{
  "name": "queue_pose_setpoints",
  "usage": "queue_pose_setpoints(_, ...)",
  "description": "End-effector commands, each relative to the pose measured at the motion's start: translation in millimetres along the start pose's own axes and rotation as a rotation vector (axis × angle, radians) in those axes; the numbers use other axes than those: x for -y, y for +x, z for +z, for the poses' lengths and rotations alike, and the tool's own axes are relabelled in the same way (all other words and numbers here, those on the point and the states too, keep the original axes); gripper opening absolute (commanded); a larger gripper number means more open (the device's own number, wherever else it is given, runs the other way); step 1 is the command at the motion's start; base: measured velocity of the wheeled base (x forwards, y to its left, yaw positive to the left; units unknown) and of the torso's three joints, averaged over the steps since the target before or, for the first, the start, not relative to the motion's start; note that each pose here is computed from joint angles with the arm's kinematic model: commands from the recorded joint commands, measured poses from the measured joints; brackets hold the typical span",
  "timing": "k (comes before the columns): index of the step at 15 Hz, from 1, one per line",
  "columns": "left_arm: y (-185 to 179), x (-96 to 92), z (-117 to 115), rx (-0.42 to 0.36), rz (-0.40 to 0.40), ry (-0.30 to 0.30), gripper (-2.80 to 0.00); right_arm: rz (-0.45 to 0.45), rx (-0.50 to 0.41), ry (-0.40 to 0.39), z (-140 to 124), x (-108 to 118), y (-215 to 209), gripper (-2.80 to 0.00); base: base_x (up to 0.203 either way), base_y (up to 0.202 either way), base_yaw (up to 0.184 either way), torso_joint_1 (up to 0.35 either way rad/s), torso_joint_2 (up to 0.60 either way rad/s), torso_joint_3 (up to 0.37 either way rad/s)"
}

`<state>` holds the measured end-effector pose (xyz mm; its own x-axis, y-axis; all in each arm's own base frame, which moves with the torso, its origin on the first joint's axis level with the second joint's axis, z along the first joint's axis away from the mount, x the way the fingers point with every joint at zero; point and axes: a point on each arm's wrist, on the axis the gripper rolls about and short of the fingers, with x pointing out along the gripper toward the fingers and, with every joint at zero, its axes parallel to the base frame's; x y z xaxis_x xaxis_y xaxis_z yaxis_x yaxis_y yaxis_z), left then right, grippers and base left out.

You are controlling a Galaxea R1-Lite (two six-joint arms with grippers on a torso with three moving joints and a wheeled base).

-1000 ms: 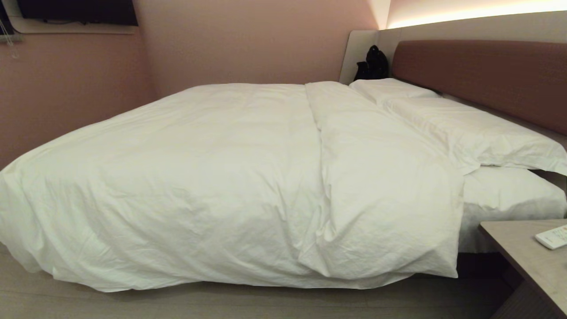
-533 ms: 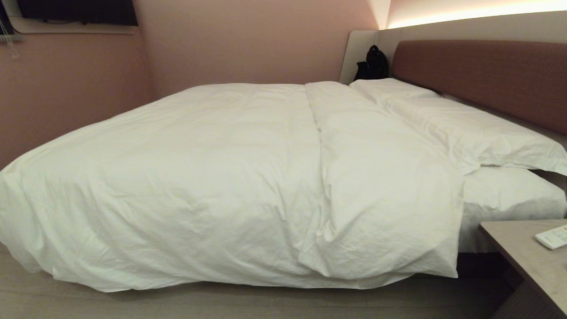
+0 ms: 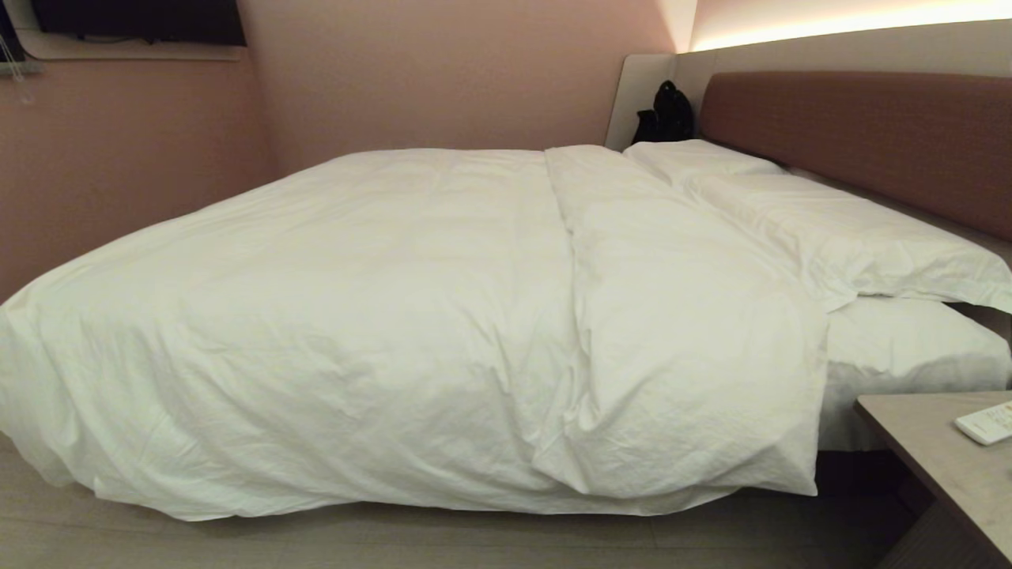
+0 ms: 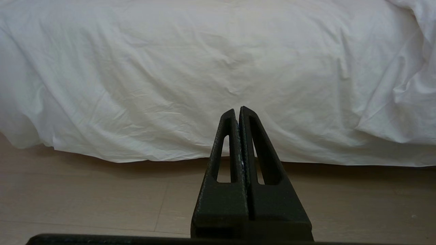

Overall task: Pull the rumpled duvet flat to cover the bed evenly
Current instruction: Flatten the corners of the folded blanket

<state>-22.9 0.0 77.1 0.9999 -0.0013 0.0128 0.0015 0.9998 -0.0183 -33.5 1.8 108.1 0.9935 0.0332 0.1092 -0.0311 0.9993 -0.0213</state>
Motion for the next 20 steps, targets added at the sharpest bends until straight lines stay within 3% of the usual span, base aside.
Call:
queue_pose_setpoints(1,0.0,0.0,0.0,0.001,0.000,0.000,-2.80,0.036,-0.034,0.002,11.9,-0.8,-4.1,-2.80,0.000,0.000,0.000,0.000,0.00,0.000)
queue_pose_setpoints(5,0.0,0.0,0.0,0.001,0.000,0.000,-2.80,0.086,-0.094,0.009,44.0,-0.9,6.0,-2.80,0.000,0.000,0.000,0.000,0.00,0.000)
queue_pose_setpoints(9,0.1,0.0,-0.4,0.000,0.000,0.000,-2.80,0.099,-0.239,0.032,61.7,1.4,47.7,-2.80,0.000,0.000,0.000,0.000,0.00,0.000)
queue_pose_setpoints(15,0.0,0.0,0.0,0.001,0.000,0.000,-2.80,0.079,-0.340,0.149,83.6,6.4,156.6,-2.80,0.000,0.000,0.000,0.000,0.00,0.000)
queue_pose_setpoints(20,0.0,0.0,0.0,0.001,0.000,0.000,-2.80,-0.002,-0.376,0.229,92.7,25.2,260.6,-2.80,0.000,0.000,0.000,0.000,0.00,0.000)
